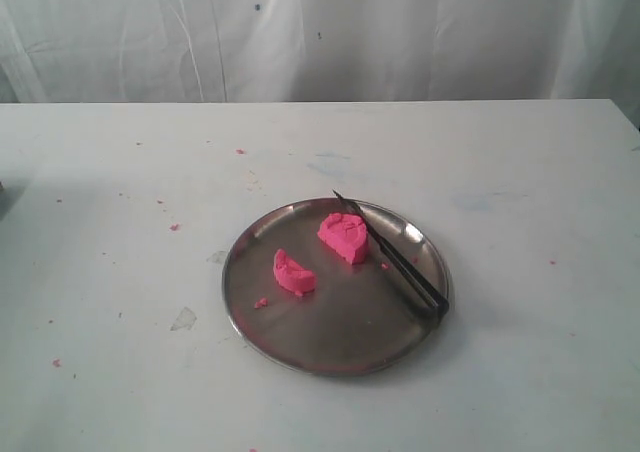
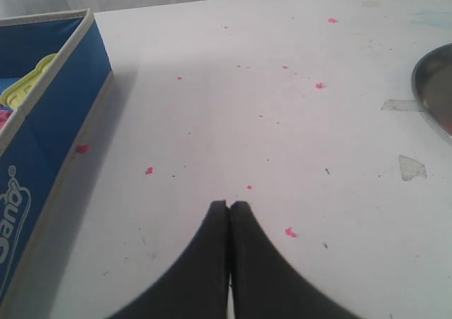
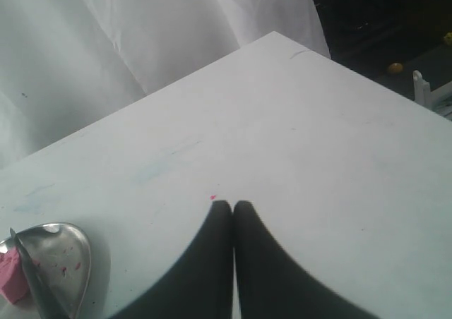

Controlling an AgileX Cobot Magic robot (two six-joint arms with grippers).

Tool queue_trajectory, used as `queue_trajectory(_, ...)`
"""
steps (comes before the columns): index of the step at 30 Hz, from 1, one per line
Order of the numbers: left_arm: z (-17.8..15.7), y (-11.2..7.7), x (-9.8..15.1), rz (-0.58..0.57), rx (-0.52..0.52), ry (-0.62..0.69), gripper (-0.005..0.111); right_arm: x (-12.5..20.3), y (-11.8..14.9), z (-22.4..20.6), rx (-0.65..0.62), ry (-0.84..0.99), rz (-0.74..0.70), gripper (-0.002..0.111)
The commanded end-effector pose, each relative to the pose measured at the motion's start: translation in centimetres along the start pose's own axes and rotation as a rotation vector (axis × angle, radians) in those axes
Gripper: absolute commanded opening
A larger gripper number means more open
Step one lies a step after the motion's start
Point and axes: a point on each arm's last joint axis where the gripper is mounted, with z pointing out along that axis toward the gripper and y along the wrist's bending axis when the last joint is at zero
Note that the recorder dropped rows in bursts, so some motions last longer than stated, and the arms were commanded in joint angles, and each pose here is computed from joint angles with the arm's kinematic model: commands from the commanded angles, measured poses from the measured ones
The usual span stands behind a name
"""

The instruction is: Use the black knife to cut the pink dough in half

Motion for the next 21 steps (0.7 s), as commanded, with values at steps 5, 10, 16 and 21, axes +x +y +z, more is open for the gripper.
queue_trajectory(5,0.0,0.05,0.04,-0.004,-0.009,-0.006,0.0,-0.06,0.02,-0.03,-0.003,-0.012,-0.013,0.0)
queue_trajectory(10,-0.02,0.42,0.06,-0.026,-0.077,-0.003,0.0,-0.06,0.02,-0.03,-0.003,-0.012,-0.013,0.0)
queue_trajectory(16,-0.03,0.52,0.07,-0.031,-0.094,-0.002,0.0,-0.06,0.02,-0.03,-0.003,-0.012,-0.013,0.0)
queue_trajectory(21,-0.03,0.52,0.07,-0.031,-0.094,-0.002,0.0,-0.06,0.02,-0.03,-0.003,-0.012,-0.013,0.0)
